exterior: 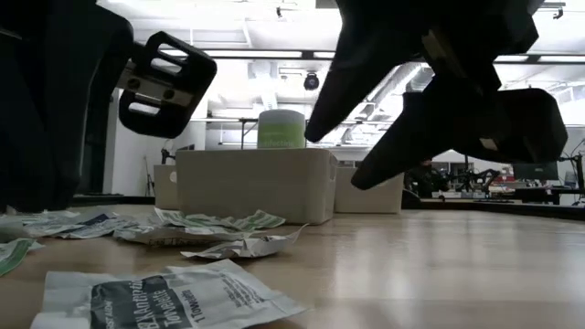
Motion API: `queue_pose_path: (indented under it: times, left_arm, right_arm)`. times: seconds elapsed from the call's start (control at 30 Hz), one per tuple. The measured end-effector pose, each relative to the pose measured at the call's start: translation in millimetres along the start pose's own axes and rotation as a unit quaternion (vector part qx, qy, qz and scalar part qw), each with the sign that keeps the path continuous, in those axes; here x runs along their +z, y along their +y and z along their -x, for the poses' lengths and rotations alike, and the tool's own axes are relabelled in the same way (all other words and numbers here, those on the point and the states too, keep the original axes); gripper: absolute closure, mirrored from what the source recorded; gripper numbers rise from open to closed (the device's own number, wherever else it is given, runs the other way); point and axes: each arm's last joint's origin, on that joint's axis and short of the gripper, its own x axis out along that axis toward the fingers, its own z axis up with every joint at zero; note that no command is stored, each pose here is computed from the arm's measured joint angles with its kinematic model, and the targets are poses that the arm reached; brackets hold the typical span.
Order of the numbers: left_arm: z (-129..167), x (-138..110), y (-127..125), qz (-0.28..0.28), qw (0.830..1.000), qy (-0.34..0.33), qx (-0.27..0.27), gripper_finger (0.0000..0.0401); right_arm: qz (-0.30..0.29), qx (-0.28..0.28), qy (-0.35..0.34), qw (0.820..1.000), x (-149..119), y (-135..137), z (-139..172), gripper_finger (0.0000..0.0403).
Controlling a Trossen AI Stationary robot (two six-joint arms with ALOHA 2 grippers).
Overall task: Pick & Place First Aid Supplies
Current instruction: Put the towelette pack into the right bin
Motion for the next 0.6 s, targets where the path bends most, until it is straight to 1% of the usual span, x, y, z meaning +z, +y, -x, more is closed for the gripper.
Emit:
queue_pose_path:
  times: [0.17, 0.4, 0.6]
  left_arm:
    - [0.0, 1.7, 0.4, -0.015, 1.0, -0.009, 0.007, 0.0401]
    - [-0.1, 2.9, 0.7, -0.015, 1.0, -0.016, 0.012, 0.0401]
    - [-14.9, -7.5, -0.6, -0.018, 1.0, -0.005, 0.01, 0.0401]
  right_arm:
    - [0.0, 0.003, 0.006, 1.0, -0.8, 0.2, -1.3, 0.0234]
    - [0.002, 0.004, 0.006, 1.0, -0.8, 0.3, -1.3, 0.0234]
    - [0.002, 0.004, 0.007, 1.0, -0.9, 0.5, -1.3, 0.0234]
